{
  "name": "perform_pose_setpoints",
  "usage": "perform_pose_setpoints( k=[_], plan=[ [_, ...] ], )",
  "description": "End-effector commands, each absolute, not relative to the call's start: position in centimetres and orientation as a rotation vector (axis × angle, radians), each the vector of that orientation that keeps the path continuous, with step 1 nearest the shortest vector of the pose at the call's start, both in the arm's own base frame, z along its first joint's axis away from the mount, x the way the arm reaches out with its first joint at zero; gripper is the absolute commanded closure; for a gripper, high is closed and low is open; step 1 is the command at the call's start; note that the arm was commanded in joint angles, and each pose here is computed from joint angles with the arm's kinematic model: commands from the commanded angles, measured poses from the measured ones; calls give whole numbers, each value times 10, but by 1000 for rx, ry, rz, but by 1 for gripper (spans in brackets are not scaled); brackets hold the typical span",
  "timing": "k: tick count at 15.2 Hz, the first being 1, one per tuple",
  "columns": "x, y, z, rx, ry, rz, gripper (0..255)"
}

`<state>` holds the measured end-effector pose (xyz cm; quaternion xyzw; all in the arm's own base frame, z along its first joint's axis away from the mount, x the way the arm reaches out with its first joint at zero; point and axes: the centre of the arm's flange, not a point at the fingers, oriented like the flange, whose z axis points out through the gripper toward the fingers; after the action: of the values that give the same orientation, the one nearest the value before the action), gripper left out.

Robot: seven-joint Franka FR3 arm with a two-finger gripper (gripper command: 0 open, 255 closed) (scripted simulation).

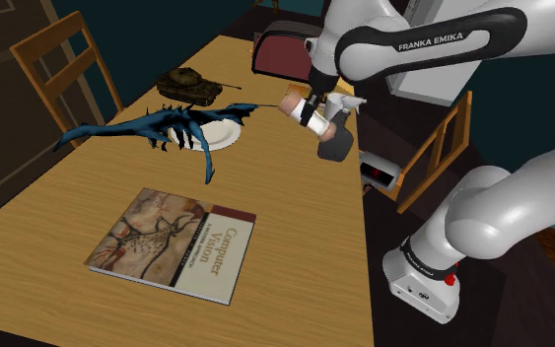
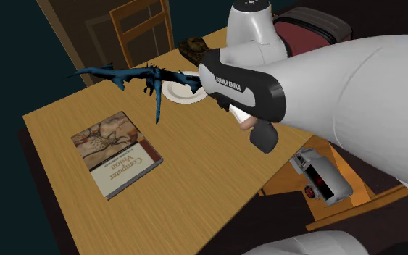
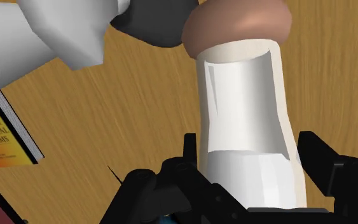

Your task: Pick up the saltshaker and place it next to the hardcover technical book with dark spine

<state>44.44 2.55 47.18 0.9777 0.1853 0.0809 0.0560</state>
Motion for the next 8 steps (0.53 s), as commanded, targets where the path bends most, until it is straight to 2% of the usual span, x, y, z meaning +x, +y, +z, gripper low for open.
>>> perform_pose_setpoints(
  k=[1,8],
  plan=[
    [461,4,469,2966,564,246,255],
    [514,-71,469,2966,564,246,255]
  ],
)
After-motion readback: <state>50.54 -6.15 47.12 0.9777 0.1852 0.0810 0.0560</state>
